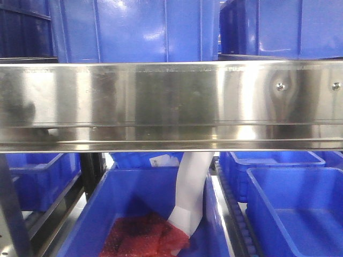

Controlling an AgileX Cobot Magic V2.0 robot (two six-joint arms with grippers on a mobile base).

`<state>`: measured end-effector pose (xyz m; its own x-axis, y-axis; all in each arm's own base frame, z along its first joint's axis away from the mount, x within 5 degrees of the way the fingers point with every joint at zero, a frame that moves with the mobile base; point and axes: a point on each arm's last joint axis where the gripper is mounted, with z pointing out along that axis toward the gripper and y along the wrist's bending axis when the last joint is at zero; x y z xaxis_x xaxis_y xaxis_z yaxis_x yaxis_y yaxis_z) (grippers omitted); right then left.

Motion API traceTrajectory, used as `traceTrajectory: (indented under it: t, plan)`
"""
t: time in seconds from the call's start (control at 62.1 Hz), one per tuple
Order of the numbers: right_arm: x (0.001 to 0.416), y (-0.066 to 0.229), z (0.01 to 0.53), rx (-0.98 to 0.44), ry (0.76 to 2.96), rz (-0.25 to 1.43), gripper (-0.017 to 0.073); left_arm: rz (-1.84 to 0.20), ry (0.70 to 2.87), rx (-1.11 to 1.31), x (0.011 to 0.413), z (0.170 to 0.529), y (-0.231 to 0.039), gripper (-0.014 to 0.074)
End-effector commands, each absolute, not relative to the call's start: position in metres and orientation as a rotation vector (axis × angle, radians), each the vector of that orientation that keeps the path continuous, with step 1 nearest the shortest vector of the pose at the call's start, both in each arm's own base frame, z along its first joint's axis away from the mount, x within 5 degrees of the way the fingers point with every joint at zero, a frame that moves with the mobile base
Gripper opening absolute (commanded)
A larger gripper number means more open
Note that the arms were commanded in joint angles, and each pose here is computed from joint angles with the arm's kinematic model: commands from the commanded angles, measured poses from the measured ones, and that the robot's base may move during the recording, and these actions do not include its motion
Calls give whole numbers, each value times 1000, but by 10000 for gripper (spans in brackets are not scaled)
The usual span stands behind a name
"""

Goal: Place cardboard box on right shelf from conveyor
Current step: 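Raise the box with the right gripper onto the upper shelf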

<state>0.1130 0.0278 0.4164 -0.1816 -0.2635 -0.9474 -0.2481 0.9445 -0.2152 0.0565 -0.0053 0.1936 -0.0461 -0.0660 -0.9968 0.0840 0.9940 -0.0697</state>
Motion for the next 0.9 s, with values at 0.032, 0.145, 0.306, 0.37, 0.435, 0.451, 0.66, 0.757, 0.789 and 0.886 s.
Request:
traceTrajectory:
  t: [0.032,0.145,0.306,0.37,0.435,0.451,0.66,0.757,0.789,0.886]
  plan:
    - [153,56,451,-557,1610,-107,225,-134,1516,6,55,203,-5,-119]
    - [186,93,459,-713,1584,-156,225,-134,1516,6,55,203,-5,-119]
    - [230,154,456,-915,1544,-214,225,-134,1516,6,55,203,-5,-119]
    - [243,177,453,-986,1518,-240,225,-134,1516,6,55,203,-5,-119]
    - [256,199,448,-1043,1496,-258,225,-134,1516,6,55,203,-5,-119]
    - [258,204,446,-1056,1494,-260,225,-134,1516,6,55,203,-5,-119]
    - [291,250,409,-1254,1477,-353,225,-134,1516,6,55,203,-5,-119]
    - [300,257,391,-1394,1444,-456,225,-134,1516,6,55,203,-5,-119]
    - [302,258,386,-1438,1433,-491,225,-134,1516,6,55,203,-5,-119]
    - [305,259,379,-1523,1398,-556,225,-134,1516,6,55,203,-5,-119]
